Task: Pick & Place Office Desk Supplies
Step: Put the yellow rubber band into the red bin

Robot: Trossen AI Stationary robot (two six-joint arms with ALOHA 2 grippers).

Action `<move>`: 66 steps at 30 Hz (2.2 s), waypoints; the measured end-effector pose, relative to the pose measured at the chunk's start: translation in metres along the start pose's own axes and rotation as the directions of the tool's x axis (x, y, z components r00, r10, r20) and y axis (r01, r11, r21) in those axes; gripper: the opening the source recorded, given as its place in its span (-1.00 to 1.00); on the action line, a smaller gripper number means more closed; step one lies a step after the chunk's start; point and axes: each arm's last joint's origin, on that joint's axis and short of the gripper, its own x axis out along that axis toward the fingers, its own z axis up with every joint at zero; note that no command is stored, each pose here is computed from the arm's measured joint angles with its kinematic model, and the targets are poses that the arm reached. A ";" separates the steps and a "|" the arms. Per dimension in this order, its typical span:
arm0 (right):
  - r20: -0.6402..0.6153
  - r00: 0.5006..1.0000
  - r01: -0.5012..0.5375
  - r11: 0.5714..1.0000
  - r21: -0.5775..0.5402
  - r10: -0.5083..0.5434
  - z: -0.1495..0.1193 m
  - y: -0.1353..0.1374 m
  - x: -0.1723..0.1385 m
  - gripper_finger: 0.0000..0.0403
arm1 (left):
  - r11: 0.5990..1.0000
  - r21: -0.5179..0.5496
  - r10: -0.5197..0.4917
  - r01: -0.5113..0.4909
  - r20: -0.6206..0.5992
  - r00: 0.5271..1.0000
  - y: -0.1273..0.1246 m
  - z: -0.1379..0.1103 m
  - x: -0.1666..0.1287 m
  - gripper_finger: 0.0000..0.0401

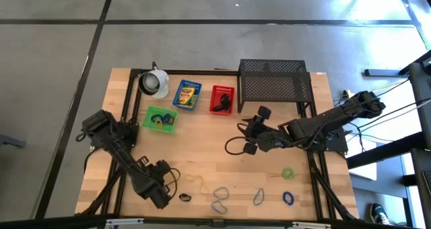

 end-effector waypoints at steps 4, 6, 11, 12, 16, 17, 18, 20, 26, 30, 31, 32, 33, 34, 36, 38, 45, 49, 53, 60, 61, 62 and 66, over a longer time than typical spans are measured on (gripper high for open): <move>0.001 1.000 -0.028 0.999 0.019 0.028 0.002 -0.001 0.002 -0.12 | 0.998 0.024 -0.062 0.063 -0.061 0.996 -0.001 0.008 0.015 -0.34; 0.003 0.999 -0.037 0.999 0.026 0.037 0.003 -0.002 0.003 -0.12 | 0.996 0.039 -0.081 0.085 -0.082 0.993 0.001 0.013 0.021 -0.35; 0.001 1.000 -0.026 0.999 0.035 0.026 0.004 -0.005 0.006 -0.12 | 0.994 0.056 -0.085 0.096 -0.177 0.981 0.007 0.022 0.031 -0.37; 0.000 1.000 -0.024 0.999 0.036 0.024 0.004 -0.006 0.006 -0.12 | 0.992 0.074 -0.086 0.102 -0.194 0.977 0.007 0.023 0.032 -0.37; -0.002 1.000 -0.031 0.999 0.037 0.031 0.004 -0.006 0.007 -0.12 | 0.980 0.150 -0.094 0.131 -0.230 0.969 0.008 0.030 0.034 -0.37; -0.004 0.999 -0.038 0.999 0.037 0.038 0.004 -0.005 0.007 -0.12 | 0.980 0.148 -0.098 0.136 -0.238 0.966 0.009 0.032 0.034 -0.39; -0.006 0.999 -0.048 0.998 0.036 0.048 0.004 -0.005 0.007 -0.12 | 0.980 0.139 -0.104 0.142 -0.249 0.963 0.009 0.035 0.035 -0.41; -0.007 0.998 -0.056 0.998 0.036 0.056 0.003 -0.005 0.007 -0.12 | 0.980 0.117 -0.122 0.160 -0.275 0.954 0.009 0.040 0.036 -0.46; -0.008 0.998 -0.056 0.998 0.036 0.056 0.003 -0.005 0.007 -0.12 | 0.975 0.095 -0.159 0.199 -0.323 0.933 0.009 0.048 0.038 -0.58; -0.008 0.998 -0.056 0.998 0.036 0.056 0.003 -0.005 0.007 -0.12 | 0.969 0.133 -0.158 0.210 -0.324 0.933 0.009 0.049 0.038 -0.61; -0.008 0.998 -0.056 0.998 0.036 0.056 0.003 -0.005 0.007 -0.12 | 0.966 0.141 -0.160 0.216 -0.326 0.932 0.009 0.049 0.038 -0.62; -0.007 0.998 -0.056 0.998 0.036 0.056 0.003 -0.005 0.007 -0.12 | 0.963 0.148 -0.166 0.225 -0.333 0.928 0.008 0.049 0.037 -0.64; -0.008 0.998 -0.056 0.998 0.036 0.056 0.003 -0.005 0.007 -0.12 | 0.959 0.157 -0.174 0.238 -0.340 0.924 0.007 0.049 0.037 -0.65; -0.008 0.998 -0.056 0.998 0.036 0.056 0.003 -0.005 0.007 -0.12 | 0.954 0.164 -0.182 0.250 -0.346 0.921 0.007 0.049 0.037 -0.68; -0.008 0.998 -0.056 0.998 0.036 0.056 0.003 -0.005 0.007 -0.12 | 0.945 0.182 -0.196 0.271 -0.350 0.916 0.006 0.049 0.037 -0.74; -0.007 0.998 -0.056 0.998 0.036 0.056 0.003 -0.005 0.007 -0.12 | 0.935 0.204 -0.205 0.289 -0.353 0.913 0.005 0.049 0.037 -0.82; -0.007 0.998 -0.056 0.998 0.037 0.056 0.003 -0.005 0.007 -0.12 | 0.905 0.303 -0.189 0.300 -0.346 0.919 0.005 0.049 0.036 -0.99; -0.007 0.998 -0.056 0.998 0.038 0.056 0.003 -0.005 0.007 -0.12 | 0.878 0.400 -0.143 0.262 -0.304 0.942 0.003 0.051 0.026 -0.99; -0.004 0.998 -0.057 0.998 0.041 0.057 0.004 -0.005 0.007 -0.12 | 0.862 0.474 -0.144 0.180 -0.113 0.983 0.002 0.056 0.011 -0.99; -0.005 0.997 -0.070 0.996 0.046 0.071 0.004 -0.005 0.007 -0.12 | 0.883 0.441 -0.214 0.158 0.079 0.974 0.009 0.052 -0.016 -0.99; -0.006 0.997 -0.071 0.996 0.045 0.072 0.004 -0.005 0.007 -0.12 | 0.886 0.438 -0.220 0.154 0.104 0.970 0.010 0.051 -0.019 -0.99; -0.005 0.997 -0.071 0.996 0.045 0.071 0.004 -0.005 0.007 -0.12 | 0.887 0.437 -0.224 0.148 0.128 0.966 0.011 0.050 -0.021 -0.99; -0.005 0.997 -0.071 0.996 0.046 0.072 0.004 -0.005 0.007 -0.12 | 0.893 0.430 -0.248 0.135 0.218 0.944 0.013 0.044 -0.029 -0.99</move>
